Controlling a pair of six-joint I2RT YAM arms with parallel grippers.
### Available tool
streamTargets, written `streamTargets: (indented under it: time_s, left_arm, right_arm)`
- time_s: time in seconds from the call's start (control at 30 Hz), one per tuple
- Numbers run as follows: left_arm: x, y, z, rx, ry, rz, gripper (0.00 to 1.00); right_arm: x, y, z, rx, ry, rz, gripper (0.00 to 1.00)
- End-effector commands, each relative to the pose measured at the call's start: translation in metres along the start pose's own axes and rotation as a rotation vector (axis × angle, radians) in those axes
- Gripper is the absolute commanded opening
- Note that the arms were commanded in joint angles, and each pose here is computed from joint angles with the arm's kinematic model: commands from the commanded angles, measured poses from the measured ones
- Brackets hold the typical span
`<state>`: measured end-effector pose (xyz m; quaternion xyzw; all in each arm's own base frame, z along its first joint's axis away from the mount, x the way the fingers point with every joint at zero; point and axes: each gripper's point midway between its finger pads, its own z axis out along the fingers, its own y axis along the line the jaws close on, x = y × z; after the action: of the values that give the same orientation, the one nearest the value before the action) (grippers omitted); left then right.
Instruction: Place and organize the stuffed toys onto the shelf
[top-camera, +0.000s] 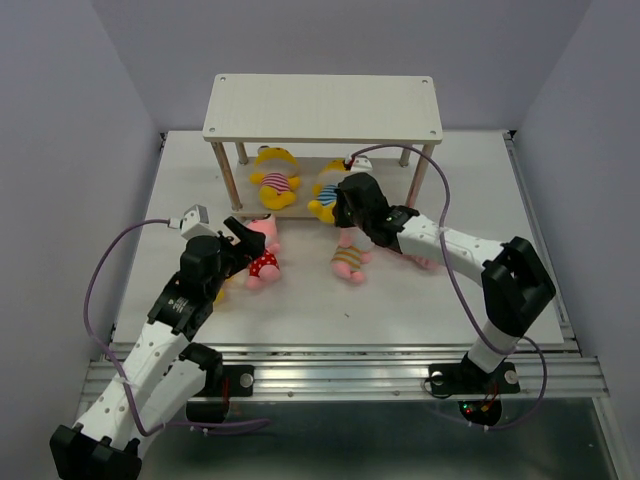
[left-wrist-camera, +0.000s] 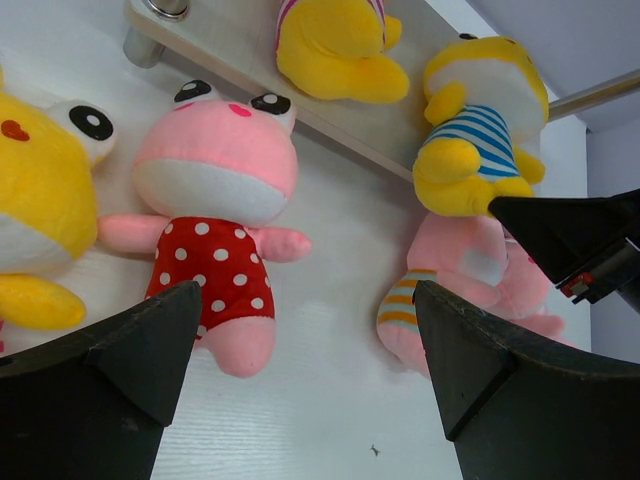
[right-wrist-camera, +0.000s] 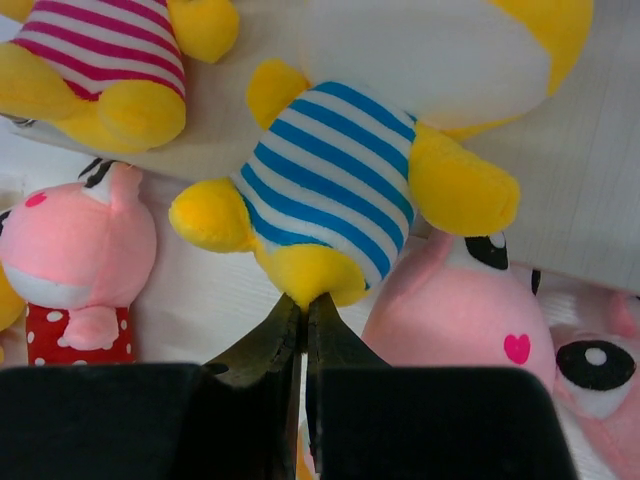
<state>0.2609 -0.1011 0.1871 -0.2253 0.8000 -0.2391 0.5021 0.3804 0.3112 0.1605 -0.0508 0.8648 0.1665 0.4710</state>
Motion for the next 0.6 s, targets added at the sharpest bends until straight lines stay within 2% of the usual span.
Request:
streamTargets:
  time_s: [0.0, 0.17, 0.37, 0.57]
  left_arm:
    - [-0.005, 0.000, -0.001, 0.002, -0.030, -0.001, 0.99]
    - [-0.005, -0.001, 0.000, 0.001, -0.027, 0.003, 0.99]
    - [-0.003, 0.000, 0.000, -0.001, -0.023, 0.004, 0.99]
    - [-0.004, 0.001, 0.001, -0.007, -0.024, 0.003, 0.99]
  right_arm:
    - [-0.028, 0.014, 0.000, -0.132, -0.080, -0.011, 0.01]
    - [-0.022, 0.014, 0.002, -0.209, -0.051, -0.049, 0.01]
    - [-0.022, -0.002, 0.011, -0.192, -0.037, -0.036, 0.01]
    - [-0.016, -0.002, 0.020, -0.205, -0.012, -0.032, 0.05]
